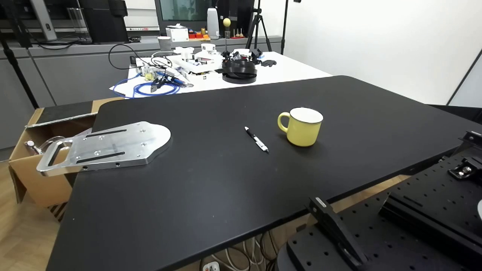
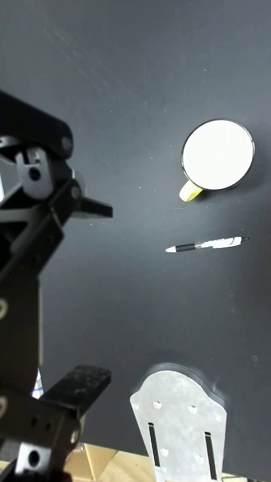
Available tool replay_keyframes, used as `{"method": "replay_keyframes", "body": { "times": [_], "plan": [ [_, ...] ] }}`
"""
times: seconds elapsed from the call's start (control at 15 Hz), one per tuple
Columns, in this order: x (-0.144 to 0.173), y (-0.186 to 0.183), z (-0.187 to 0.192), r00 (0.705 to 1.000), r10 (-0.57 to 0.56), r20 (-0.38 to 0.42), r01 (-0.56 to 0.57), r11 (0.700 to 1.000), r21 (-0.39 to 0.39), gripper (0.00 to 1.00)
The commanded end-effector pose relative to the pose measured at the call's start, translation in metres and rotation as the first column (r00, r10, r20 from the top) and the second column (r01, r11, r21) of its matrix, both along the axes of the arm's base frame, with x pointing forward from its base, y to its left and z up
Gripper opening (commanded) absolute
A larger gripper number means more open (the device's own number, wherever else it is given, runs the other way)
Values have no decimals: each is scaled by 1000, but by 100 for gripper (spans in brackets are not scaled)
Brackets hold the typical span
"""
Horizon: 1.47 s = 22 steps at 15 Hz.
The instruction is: Put the pen in the mug.
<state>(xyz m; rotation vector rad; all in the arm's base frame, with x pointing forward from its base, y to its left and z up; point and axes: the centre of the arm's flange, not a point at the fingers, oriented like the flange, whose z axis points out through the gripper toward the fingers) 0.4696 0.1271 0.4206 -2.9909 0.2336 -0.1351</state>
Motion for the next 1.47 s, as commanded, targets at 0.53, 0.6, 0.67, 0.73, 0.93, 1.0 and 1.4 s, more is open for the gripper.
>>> {"method": "replay_keyframes", "body": {
  "times": [0.53, 0.6, 0.67, 0.73, 0.93, 1.0, 1.4],
  "plan": [
    [23, 28, -115, 986, -146, -77, 146, 989, -14, 100],
    [24, 28, -121, 987, -136, -83, 137, 991, -3, 100],
    [25, 27, -128, 987, -126, -98, 127, 992, 8, 100],
    [25, 27, -133, 987, -120, -109, 122, 993, 9, 100],
    [19, 27, -138, 987, -103, -122, 104, 995, 1, 100],
    [19, 26, -141, 987, -101, -128, 102, 995, 0, 100],
    [20, 26, -142, 987, -97, -127, 98, 995, 1, 100]
  ]
}}
